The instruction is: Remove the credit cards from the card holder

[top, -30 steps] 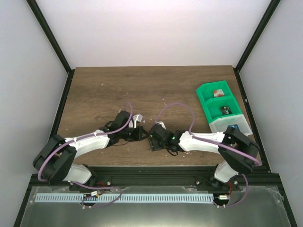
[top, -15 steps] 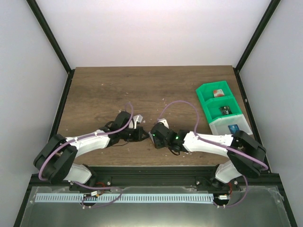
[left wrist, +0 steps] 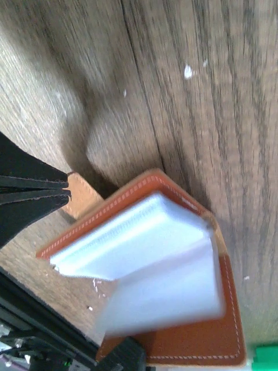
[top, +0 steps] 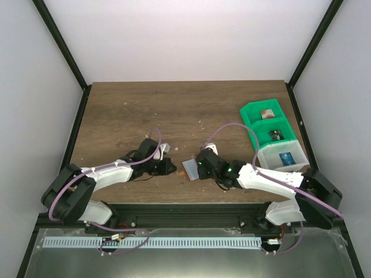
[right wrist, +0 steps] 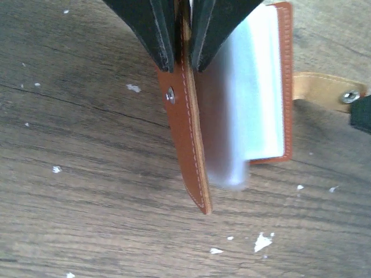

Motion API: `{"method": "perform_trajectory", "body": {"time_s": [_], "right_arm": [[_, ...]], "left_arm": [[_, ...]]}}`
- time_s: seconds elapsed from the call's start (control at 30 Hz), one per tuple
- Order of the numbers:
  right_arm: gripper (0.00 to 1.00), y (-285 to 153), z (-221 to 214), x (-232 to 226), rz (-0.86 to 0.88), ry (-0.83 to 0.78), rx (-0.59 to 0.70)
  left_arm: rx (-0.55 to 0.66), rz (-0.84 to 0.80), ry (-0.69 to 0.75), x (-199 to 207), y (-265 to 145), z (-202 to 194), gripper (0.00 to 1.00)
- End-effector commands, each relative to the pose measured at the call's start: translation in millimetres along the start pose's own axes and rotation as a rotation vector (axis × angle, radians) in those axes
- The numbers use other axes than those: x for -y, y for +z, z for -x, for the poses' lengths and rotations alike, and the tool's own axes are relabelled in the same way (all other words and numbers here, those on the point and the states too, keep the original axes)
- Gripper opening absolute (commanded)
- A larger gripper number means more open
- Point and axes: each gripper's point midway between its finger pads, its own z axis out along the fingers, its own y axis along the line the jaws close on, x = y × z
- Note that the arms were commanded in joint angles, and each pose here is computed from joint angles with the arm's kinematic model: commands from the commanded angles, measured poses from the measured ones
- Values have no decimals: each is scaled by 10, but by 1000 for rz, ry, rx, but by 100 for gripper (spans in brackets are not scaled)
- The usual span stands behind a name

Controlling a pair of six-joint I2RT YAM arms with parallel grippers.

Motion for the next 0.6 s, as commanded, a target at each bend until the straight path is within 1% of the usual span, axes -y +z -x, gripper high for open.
{"method": "perform_trajectory", "body": {"time_s": [0.0, 0.1, 0.2, 0.37, 0.53, 0.57], "right_arm": [[10, 80, -182, 204, -9, 55, -50], [13, 85, -237, 318, -23, 77, -55], [14, 83, -276, 360, -15, 92, -59], [13, 102, -376, 384, -7, 110, -79], [12, 73, -357, 348, 31, 113, -54], [11, 83, -374, 319, 55, 112, -52]], "left_arm": [[-5, 87, 18, -198, -8, 1, 0], [4, 137, 31, -271, -35, 43, 0], [13, 146, 33, -286, -49, 78, 0], [0, 93, 28, -205, -21, 68, 0], [12, 77, 31, -159, -54, 84, 0], [14, 78, 31, -162, -57, 83, 3]]}}
